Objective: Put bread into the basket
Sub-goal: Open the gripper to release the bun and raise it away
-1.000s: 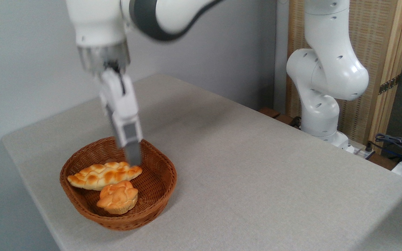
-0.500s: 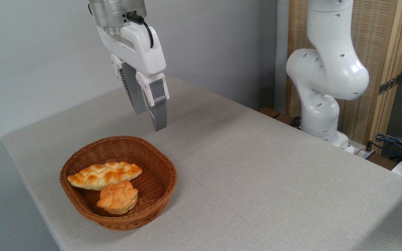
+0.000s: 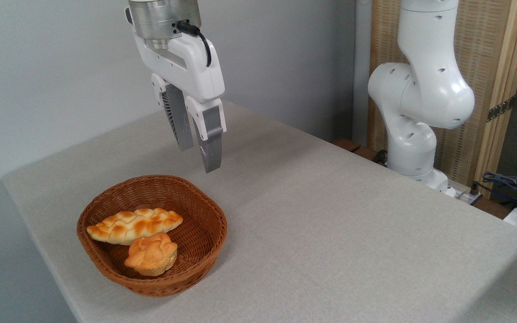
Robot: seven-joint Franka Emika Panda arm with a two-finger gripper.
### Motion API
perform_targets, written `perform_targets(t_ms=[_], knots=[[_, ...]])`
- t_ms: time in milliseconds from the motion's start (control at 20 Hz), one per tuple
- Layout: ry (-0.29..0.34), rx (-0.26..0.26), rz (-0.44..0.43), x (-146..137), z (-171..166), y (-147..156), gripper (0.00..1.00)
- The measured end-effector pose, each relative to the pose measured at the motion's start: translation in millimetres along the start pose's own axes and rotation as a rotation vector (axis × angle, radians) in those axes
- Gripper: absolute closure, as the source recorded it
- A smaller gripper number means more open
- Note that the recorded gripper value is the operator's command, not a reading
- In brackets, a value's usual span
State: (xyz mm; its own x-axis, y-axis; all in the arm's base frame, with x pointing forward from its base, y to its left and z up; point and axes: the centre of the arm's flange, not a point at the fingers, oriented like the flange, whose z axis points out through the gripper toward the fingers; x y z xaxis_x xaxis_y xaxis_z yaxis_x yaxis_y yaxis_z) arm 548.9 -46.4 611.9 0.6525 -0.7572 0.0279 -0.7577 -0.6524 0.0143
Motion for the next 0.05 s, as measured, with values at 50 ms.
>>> perform_targets(t_ms=[50], knots=[[0.000,0.000,-0.001,-0.3,-0.1,-0.2,0.00]])
